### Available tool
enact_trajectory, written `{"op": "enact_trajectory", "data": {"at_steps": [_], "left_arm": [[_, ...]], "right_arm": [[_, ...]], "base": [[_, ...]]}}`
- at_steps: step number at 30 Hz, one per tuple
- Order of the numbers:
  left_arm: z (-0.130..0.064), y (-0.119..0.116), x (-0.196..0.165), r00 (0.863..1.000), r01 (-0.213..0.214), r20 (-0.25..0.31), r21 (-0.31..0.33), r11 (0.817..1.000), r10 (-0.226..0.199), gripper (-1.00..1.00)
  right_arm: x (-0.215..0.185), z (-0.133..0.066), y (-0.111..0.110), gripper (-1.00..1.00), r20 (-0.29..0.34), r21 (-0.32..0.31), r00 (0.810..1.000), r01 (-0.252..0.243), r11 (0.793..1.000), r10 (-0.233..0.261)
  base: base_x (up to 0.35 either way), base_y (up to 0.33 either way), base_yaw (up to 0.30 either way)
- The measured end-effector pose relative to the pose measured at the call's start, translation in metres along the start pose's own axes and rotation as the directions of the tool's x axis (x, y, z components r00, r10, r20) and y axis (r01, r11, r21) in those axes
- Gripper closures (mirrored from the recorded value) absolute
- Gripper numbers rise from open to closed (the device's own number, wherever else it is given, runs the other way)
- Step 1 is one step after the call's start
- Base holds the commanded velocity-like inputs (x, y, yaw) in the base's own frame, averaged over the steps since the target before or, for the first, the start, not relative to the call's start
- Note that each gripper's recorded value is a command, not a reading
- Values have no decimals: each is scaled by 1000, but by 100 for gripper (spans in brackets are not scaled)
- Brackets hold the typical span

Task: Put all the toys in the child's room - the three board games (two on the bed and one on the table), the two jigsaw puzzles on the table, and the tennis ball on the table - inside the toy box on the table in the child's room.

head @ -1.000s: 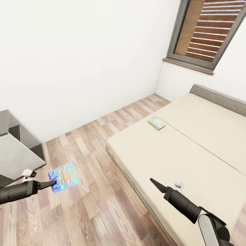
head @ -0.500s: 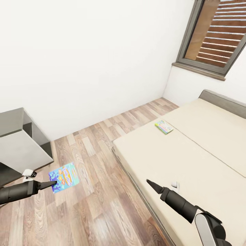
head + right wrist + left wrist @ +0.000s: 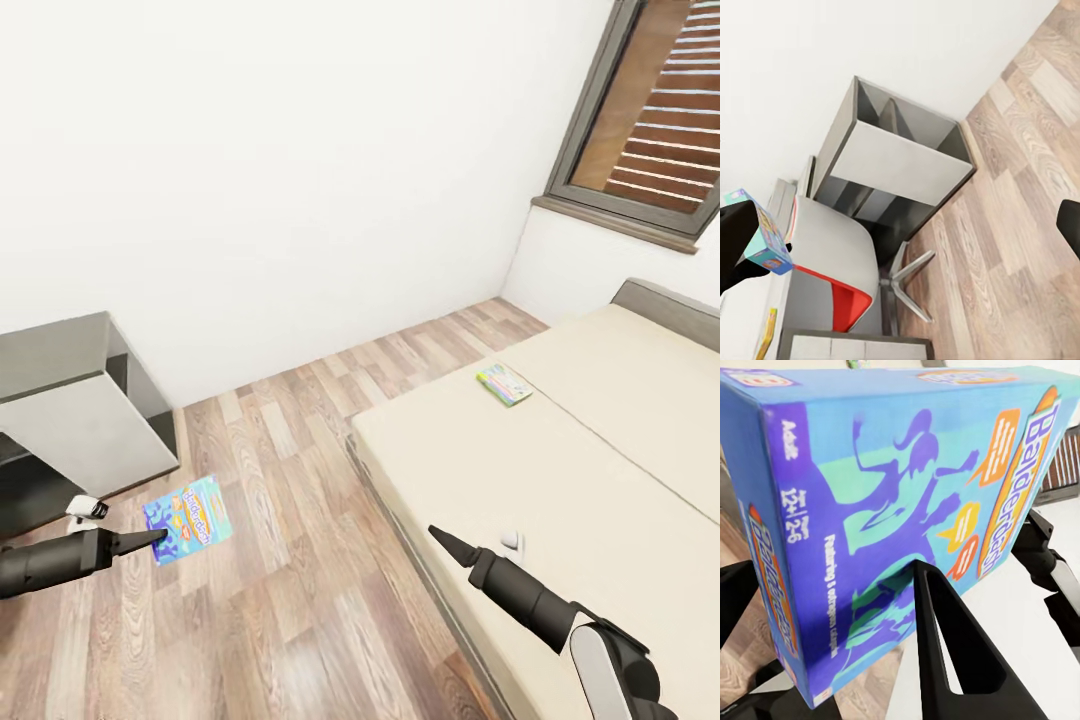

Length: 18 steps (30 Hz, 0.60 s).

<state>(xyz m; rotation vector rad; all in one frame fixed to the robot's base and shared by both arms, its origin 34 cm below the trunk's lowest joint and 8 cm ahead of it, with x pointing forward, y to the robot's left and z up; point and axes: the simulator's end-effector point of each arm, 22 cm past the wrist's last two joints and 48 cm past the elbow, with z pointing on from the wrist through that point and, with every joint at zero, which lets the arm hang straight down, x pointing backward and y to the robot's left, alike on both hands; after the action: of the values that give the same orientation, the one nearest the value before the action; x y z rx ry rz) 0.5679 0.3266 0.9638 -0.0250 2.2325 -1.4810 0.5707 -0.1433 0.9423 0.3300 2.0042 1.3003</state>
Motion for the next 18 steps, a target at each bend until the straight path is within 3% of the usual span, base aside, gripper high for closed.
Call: {"op": "enact_trajectory", "data": {"at_steps": [18], "left_arm": [[-4,-11,-5,1000,-24,12,7,1000,24,100]], "right_arm": [[-7,-2,11,-100,13,-15,1000,19,1000,-19]], "base": [[0,1,164]]}}
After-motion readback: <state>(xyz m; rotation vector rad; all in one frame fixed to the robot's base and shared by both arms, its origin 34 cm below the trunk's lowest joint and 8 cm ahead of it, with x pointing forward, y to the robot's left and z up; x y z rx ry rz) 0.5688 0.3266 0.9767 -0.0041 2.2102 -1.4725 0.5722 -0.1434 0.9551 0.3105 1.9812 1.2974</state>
